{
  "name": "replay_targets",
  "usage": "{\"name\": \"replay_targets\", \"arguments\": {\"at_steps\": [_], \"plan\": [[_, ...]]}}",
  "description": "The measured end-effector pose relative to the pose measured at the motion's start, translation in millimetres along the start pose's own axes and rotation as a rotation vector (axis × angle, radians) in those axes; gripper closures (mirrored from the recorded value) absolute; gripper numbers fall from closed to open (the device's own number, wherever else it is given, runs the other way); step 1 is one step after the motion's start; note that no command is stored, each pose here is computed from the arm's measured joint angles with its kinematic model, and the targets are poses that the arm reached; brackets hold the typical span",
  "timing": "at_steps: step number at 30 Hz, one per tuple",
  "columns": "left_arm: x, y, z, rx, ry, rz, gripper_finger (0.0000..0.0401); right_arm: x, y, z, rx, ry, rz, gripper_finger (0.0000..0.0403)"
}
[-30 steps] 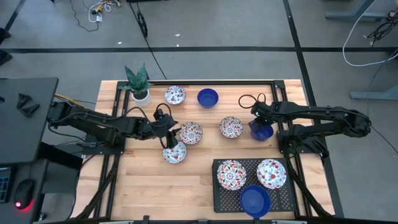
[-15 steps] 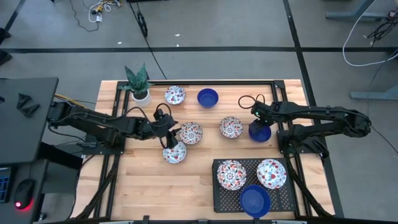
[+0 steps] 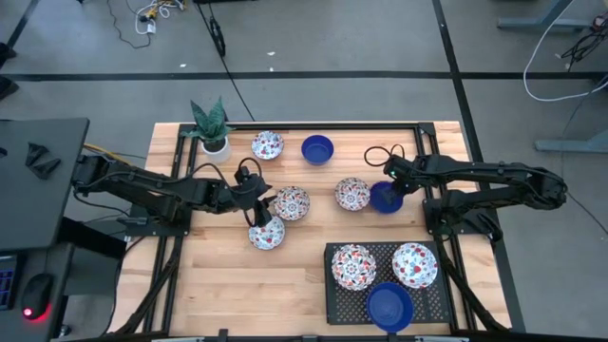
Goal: Pick & Place Mini bowls
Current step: Stack the bottom blue bowl on top of the blue bowl on the shelf
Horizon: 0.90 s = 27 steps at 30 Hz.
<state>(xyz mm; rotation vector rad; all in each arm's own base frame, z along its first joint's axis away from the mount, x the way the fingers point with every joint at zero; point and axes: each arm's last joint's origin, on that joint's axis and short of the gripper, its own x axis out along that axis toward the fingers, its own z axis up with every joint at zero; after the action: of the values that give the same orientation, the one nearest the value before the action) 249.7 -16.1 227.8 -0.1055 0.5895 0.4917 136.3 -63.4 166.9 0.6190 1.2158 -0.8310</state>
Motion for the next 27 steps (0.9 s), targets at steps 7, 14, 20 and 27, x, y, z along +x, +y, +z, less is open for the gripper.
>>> {"name": "replay_targets", "arguments": {"at_steps": [7, 14, 20, 27], "plan": [[0.0, 0.0, 0.1, 0.0, 0.0, 0.0, 0.0236, -0.1, -1.3, 1.0, 0.038, -0.032, -0.047, 0.0393], [0.0, 0.0, 0.1, 0.0, 0.0, 0.0, 0.0236, -21.0, -3.1, 7.2, 0.091, -0.098, -0.066, 0.0399], [0.0, 0.0, 0.1, 0.0, 0.0, 0.0, 0.0236, -75.2, -6.2, 25.3, 0.134, -0.258, -0.124, 0.0402], [-0.1, -0.1, 0.1, 0.0, 0.0, 0.0, 0.0236, -151.9, -7.5, 44.6, 0.071, -0.396, -0.031, 0.0402]]}}
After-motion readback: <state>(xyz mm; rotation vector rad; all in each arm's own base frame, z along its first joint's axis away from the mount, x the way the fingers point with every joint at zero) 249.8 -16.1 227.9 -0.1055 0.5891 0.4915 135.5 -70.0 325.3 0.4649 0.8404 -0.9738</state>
